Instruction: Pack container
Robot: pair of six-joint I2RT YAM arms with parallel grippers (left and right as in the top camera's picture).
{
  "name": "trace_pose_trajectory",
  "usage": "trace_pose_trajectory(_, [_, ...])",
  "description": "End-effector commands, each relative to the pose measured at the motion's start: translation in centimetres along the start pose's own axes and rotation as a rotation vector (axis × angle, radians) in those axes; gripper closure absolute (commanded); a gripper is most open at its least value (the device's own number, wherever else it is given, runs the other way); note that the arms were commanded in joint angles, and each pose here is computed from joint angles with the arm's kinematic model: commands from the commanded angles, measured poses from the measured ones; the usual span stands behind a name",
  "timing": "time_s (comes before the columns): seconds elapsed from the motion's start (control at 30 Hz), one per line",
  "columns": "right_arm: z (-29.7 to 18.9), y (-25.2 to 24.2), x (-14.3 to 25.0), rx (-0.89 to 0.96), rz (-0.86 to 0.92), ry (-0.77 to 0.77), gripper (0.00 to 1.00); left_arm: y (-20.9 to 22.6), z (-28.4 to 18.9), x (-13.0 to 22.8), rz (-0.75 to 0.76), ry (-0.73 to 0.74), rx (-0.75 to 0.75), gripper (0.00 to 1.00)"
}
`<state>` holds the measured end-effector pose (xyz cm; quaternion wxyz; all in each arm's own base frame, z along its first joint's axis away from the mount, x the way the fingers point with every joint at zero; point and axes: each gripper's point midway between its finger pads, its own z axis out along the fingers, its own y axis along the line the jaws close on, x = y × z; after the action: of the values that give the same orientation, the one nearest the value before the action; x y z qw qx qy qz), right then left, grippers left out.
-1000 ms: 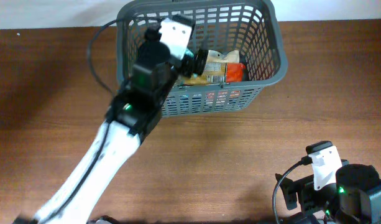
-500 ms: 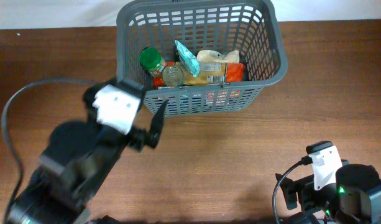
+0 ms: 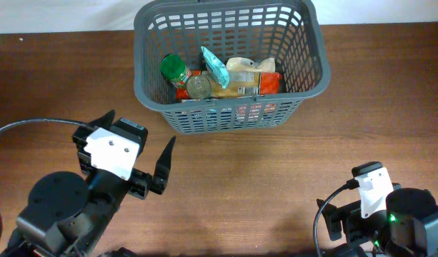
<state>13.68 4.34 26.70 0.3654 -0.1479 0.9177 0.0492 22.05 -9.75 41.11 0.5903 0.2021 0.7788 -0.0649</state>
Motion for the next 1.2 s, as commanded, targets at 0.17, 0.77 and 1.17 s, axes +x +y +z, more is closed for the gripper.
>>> trace_pose_trajectory(0.17, [-0.3, 0.0, -0.3, 0.002, 0.007, -0.016, 0.01, 0.8, -1.2, 3.5, -0.099, 0.111, -0.024, 0.01])
trace_pose_trajectory(0.77, [-0.3, 0.0, -0.3, 0.002, 0.007, -0.016, 0.01, 3.1, -0.5, 19.0, -0.322, -0.036, -0.216, 0.01])
trace_pose_trajectory(1.17, [-0.3, 0.0, -0.3, 0.002, 0.007, -0.016, 0.01, 3.1, 4.7, 27.2, -0.348, 0.058, -0.217, 0.01])
